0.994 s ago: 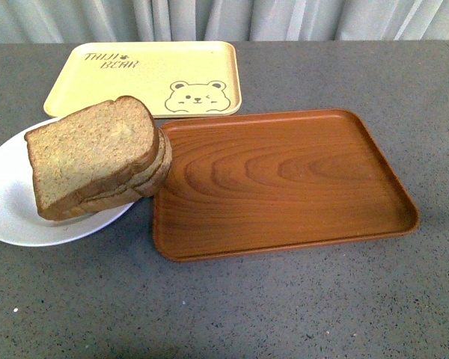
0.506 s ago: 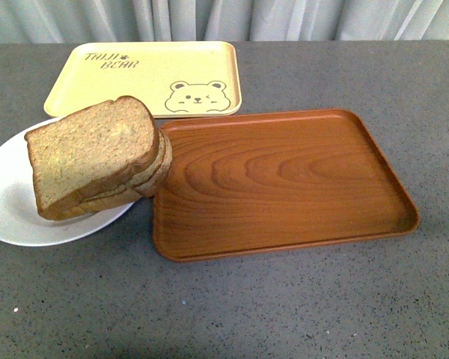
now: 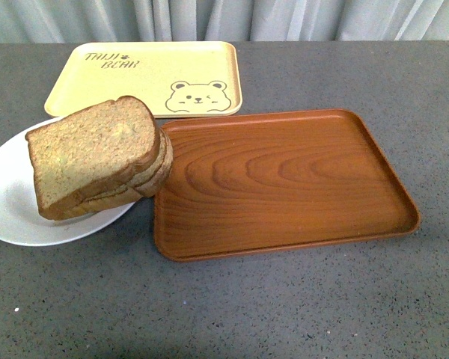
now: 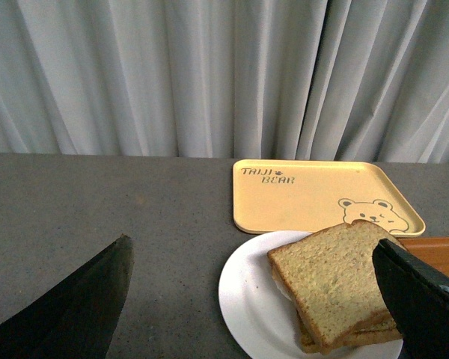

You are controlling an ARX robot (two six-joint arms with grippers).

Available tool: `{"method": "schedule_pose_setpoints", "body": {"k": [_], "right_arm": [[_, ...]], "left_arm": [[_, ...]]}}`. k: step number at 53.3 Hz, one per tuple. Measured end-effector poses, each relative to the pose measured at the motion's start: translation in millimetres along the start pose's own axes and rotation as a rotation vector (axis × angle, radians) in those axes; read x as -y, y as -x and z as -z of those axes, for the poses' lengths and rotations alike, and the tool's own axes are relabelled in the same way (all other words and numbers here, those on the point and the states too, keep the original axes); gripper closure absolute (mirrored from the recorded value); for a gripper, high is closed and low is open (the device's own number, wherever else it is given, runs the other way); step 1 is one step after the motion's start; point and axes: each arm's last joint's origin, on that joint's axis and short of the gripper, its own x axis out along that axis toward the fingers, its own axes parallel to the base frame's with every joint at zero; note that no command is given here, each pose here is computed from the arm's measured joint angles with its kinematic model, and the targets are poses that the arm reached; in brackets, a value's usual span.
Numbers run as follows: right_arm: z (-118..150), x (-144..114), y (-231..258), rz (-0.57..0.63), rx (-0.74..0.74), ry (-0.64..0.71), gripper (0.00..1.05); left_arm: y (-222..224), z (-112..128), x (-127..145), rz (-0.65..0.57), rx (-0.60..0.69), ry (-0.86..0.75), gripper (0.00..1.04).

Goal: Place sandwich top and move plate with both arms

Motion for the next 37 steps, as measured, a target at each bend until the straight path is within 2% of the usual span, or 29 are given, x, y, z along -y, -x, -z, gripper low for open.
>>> {"method": "schedule_pose_setpoints", "body": {"k": [18,32,34,37], "right_arm": [[4.8,0.0,13.4,-0.002,-0.035,0.000,1.03],[3.0,0.0,17.2,-0.002,-0.006,0.000,1.03],[3.0,0.0,17.2,-0.002,-0.006,0.001,0.99],[2.9,0.0,17.3,-0.002,-0.005,0.001,0.85]], "left_arm": [[0.0,0.0,0.0,0.000,0.000,0.000,0.09],[0.0,0.0,0.0,0.000,0.000,0.000,0.09],[0.0,0.0,0.0,0.000,0.000,0.000,0.09],[0.0,0.0,0.0,0.000,0.000,0.000,0.09]]}}
